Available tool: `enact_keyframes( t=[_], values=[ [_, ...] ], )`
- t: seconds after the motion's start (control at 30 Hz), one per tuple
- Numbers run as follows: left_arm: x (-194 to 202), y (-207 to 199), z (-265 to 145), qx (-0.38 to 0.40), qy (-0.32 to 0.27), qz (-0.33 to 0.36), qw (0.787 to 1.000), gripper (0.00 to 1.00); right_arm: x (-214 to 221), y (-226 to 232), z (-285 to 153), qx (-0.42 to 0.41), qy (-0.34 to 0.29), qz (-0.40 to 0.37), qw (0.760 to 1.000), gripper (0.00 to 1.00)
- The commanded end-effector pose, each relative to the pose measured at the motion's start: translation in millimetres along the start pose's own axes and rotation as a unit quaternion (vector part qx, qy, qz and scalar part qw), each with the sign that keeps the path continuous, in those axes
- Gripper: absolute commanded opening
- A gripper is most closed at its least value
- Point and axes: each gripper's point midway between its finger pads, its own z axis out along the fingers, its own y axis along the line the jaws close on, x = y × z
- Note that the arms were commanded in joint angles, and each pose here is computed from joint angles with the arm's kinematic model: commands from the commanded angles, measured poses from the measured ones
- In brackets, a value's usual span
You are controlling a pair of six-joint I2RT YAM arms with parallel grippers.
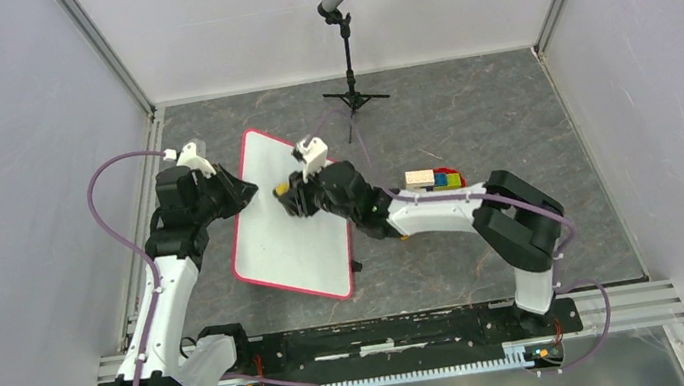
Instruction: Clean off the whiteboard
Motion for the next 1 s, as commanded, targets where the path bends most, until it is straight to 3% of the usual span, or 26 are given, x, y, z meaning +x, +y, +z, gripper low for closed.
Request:
enact_keyframes(
  t=[0.0, 0.23, 0.37, 0.53, 0.63, 0.77, 0.87, 0.9, 0.97],
  values=[
    [22, -5, 1, 0.017, 0.043, 0.011, 0.999, 0.02, 73, 30, -44, -0.063, 0.081, -0.034, 0.994, 0.19],
    [21, -7, 2, 0.021, 0.045, 0.009, 0.999, 0.02, 138, -14, -99, -0.021, 0.136, -0.065, 0.988, 0.19],
    [19, -4, -1, 0.011, 0.040, 0.014, 0.999, 0.09, 121, -18, -116, -0.013, 0.120, -0.075, 0.990, 0.19],
    [13, -7, -7, 0.012, 0.025, 0.023, 0.999, 0.35, 68, -25, -133, 0.022, 0.068, -0.114, 0.991, 0.19],
    [12, -8, -10, 0.014, 0.021, 0.028, 0.999, 0.53, 38, -46, -149, 0.080, 0.040, -0.154, 0.984, 0.20],
    [9, -10, -16, 0.016, 0.008, 0.034, 0.999, 0.69, 11, -89, -181, 0.181, 0.008, -0.192, 0.965, 0.20],
    [9, -14, -19, 0.026, 0.007, 0.036, 0.999, 0.77, 8, -125, -211, 0.248, -0.002, -0.185, 0.951, 0.20],
    [8, -15, -20, 0.028, 0.004, 0.037, 0.999, 0.86, 5, -138, -222, 0.272, -0.014, -0.172, 0.947, 0.20],
    [7, -15, -20, 0.025, 0.003, 0.038, 0.999, 0.91, 6, -177, -250, 0.350, -0.020, -0.124, 0.928, 0.20]
  ],
)
